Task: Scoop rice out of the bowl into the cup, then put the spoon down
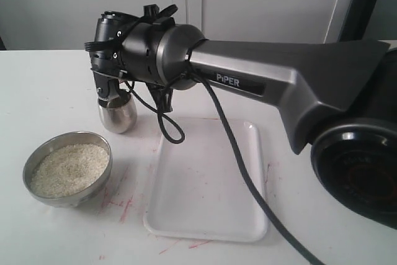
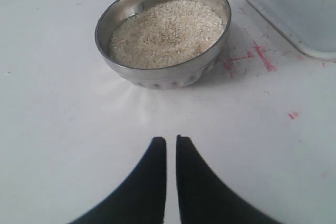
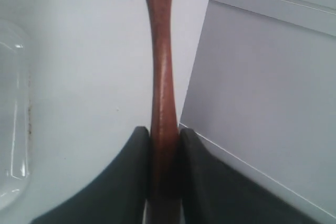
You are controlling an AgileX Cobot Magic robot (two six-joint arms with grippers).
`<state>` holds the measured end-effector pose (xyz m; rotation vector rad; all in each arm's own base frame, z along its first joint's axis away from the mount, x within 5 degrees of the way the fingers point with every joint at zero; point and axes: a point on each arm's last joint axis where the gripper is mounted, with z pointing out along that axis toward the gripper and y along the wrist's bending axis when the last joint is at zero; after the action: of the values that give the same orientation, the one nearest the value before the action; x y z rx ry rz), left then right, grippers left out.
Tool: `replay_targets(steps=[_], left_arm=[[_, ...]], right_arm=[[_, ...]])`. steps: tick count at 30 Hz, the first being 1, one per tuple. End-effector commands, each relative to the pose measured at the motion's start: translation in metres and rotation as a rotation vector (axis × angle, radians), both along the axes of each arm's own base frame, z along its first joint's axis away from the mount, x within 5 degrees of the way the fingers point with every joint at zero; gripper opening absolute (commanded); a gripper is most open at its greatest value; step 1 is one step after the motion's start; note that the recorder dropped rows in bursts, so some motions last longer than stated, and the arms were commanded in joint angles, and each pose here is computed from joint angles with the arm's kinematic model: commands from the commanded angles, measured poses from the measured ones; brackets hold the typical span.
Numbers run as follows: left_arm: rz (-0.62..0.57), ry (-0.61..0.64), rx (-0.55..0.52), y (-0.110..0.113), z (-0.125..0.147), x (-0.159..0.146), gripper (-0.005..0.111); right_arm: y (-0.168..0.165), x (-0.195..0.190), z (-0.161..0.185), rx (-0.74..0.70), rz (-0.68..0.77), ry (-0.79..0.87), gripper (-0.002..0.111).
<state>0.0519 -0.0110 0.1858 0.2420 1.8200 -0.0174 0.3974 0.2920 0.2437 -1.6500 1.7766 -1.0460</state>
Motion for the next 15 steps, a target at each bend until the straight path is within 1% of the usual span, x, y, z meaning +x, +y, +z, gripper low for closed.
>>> replay_targets(steps=[1, 10, 15], left_arm=[[-0.008, 0.004, -0.007, -0.0007, -0.0017, -0.0002, 0.014], [-0.008, 0.004, -0.007, -0.0007, -0.0017, -0.0002, 0.014], [-0.008, 0.004, -0.007, -0.0007, -0.0017, -0.0002, 0.014]], right_arm=[[-0.0039, 0.0021, 0.0028, -0.06, 0.012, -0.016, 0.0], [-0.0009, 0.0032, 0.0033, -0.14, 0.11, -0.004, 0.0], [-0.0018, 0.0058, 0.0076, -0.189, 0.124, -0.049, 0.0]])
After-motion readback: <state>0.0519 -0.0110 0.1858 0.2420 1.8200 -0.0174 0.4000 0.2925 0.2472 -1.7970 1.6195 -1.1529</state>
